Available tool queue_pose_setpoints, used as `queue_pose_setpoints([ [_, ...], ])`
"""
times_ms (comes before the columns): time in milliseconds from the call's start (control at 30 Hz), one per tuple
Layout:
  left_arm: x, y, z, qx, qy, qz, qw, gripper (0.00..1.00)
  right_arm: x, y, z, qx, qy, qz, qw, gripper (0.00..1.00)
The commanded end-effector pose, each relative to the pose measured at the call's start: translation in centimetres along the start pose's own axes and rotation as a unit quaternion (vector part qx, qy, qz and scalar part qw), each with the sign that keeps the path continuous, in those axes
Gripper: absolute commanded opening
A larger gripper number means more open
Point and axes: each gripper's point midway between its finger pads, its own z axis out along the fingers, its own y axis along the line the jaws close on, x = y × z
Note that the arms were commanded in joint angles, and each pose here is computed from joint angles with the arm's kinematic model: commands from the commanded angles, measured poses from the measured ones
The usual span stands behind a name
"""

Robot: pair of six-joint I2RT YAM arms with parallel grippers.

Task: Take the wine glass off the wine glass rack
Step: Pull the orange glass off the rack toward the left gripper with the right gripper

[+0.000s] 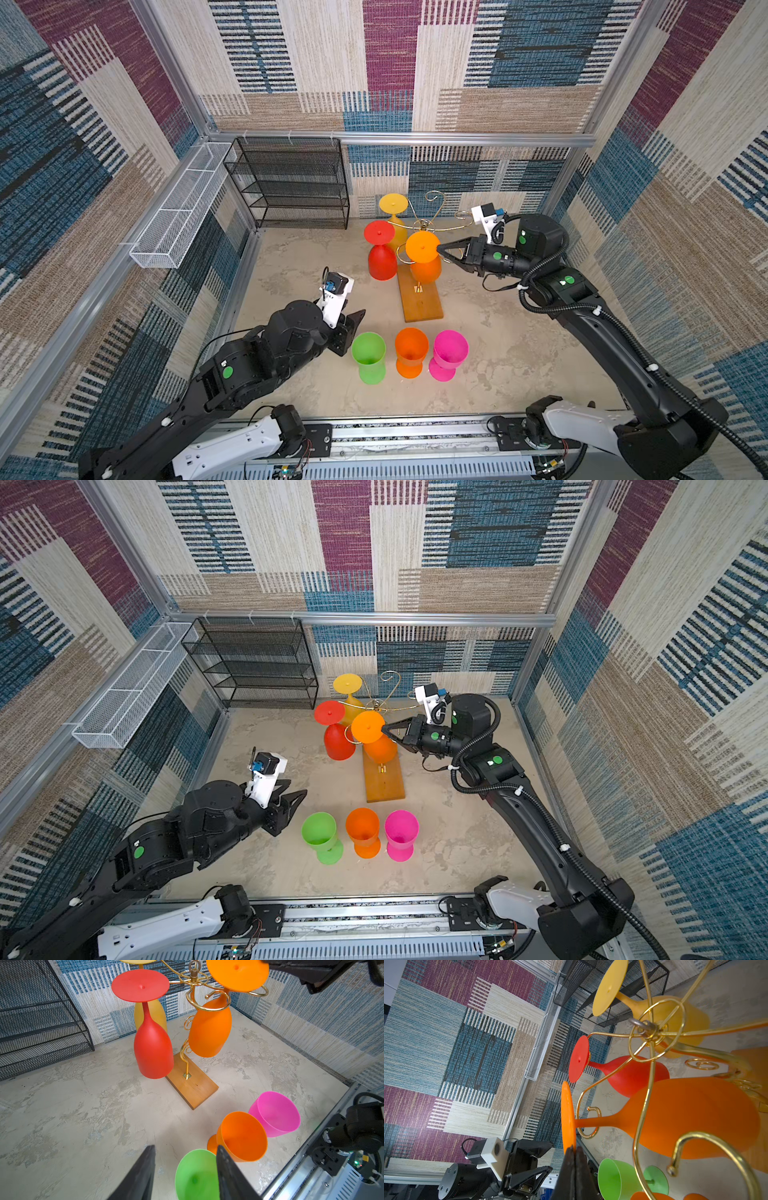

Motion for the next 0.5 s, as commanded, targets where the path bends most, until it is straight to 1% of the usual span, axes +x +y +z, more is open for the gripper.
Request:
queue_pose_setpoints([
  [0, -0.6, -0.3, 0.0, 0.008, -0.007, -0.003, 1.0, 0.5, -0.1, 1.1, -0.4, -0.019, -0.006, -0.007, 1.0, 0.0],
  [467, -0.8, -0.5, 0.3, 0.011, -0.006, -0.003, 1.0, 0.5, 2.3, 0.9, -2.2, -0.02, 0.004, -0.003, 1.0, 0.0],
])
